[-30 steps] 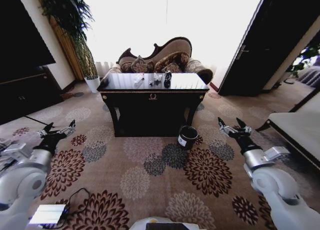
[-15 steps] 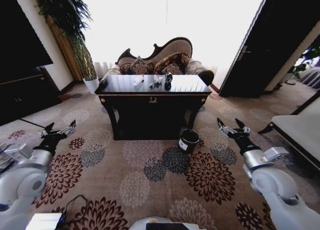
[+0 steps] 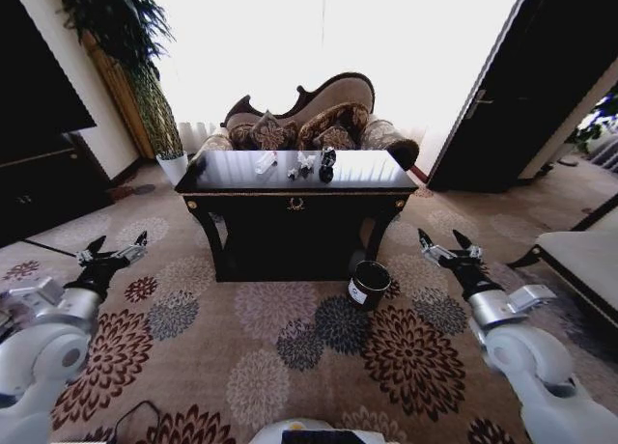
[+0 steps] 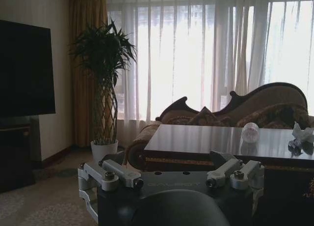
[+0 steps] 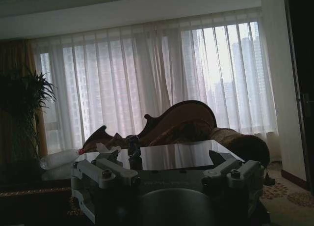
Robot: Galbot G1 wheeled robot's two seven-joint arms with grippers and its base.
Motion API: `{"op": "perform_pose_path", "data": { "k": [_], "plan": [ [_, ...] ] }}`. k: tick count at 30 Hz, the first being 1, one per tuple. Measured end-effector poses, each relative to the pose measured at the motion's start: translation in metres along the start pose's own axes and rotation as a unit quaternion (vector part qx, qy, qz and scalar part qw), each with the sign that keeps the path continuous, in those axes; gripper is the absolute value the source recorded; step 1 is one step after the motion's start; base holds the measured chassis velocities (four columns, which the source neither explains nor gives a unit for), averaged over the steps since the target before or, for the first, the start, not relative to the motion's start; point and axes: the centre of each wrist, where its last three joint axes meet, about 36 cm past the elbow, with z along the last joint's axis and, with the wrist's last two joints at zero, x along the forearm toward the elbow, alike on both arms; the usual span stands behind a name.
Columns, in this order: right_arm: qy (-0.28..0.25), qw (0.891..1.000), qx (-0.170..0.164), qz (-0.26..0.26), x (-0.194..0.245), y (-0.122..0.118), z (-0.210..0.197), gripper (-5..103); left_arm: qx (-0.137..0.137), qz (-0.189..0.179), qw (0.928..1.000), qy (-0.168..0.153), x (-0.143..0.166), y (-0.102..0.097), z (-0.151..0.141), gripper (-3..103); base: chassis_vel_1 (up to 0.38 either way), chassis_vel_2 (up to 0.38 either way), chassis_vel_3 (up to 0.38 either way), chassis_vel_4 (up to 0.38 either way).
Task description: Move to the front of the table and place the trash on the table into the trash bin.
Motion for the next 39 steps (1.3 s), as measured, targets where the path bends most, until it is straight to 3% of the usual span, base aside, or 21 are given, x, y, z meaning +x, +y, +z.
{"op": "perform_pose_path", "data": {
  "k": [39],
  "plan": [
    [0.005, 1.0, 0.003, -0.006, 0.0013, 0.0013, 0.008, 100, 0.0, 0.004, 1.0, 0.003, 0.0007, -0.003, 0.0025, 98, -0.168, 0.171, 0.172, -0.172]
  ]
}}
